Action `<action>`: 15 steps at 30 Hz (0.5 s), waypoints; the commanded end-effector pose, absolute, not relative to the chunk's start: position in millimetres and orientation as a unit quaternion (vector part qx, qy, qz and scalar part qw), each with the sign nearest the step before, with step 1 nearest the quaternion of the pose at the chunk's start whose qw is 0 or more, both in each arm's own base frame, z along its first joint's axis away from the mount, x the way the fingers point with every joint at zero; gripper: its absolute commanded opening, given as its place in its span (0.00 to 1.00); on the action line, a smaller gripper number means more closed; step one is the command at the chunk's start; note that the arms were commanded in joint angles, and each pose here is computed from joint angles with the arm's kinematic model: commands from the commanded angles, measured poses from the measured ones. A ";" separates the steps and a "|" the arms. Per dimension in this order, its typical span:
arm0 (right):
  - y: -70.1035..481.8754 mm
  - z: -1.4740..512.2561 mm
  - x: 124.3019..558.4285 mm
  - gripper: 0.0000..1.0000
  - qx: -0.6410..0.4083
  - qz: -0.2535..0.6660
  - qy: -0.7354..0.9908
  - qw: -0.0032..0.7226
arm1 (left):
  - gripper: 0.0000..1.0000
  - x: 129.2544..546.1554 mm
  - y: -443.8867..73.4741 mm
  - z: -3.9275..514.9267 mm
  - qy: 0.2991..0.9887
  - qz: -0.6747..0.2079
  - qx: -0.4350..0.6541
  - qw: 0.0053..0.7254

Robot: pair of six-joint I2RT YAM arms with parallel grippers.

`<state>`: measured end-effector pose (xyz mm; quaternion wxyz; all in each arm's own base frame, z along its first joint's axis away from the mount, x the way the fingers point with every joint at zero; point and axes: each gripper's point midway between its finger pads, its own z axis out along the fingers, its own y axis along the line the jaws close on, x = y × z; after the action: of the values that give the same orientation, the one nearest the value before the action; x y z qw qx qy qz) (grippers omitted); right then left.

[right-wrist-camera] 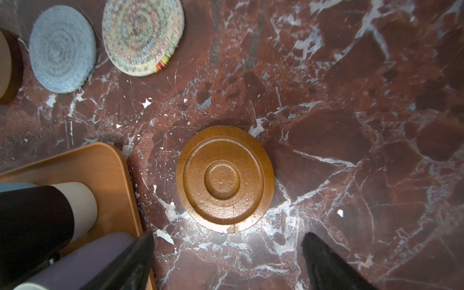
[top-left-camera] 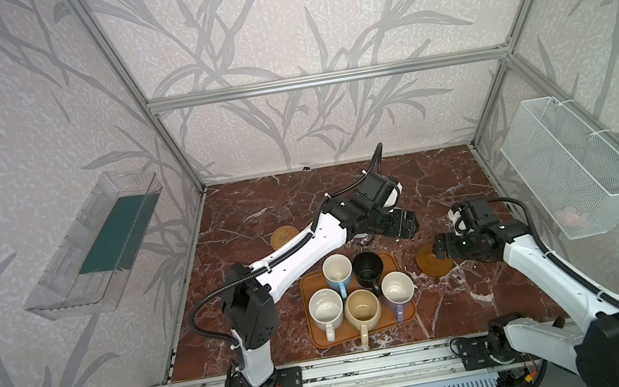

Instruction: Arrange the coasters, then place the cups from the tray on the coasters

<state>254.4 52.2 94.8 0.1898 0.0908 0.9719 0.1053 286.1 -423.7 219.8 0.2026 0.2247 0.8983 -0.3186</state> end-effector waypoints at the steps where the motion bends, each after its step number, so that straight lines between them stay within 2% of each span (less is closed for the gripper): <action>1: 51.2 83.9 260.5 0.78 0.105 0.108 0.973 0.172 | 0.88 287.4 -430.2 221.1 0.900 -0.318 0.219 0.204; 3: 45.3 73.9 259.0 0.73 0.108 0.087 0.979 0.149 | 0.87 289.3 -431.4 217.1 0.901 -0.316 0.216 0.203; 6: 43.5 60.8 256.9 0.72 0.109 0.076 0.984 0.120 | 0.87 290.4 -433.3 213.5 0.902 -0.316 0.217 0.201; 15: 42.5 46.4 261.9 0.69 0.107 0.067 0.987 0.100 | 0.86 289.1 -441.4 201.2 0.902 -0.322 0.221 0.185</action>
<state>251.0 45.1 42.3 0.0897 0.1095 0.9872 0.0735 287.5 -432.7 193.7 0.1809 0.2202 0.9070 -0.3100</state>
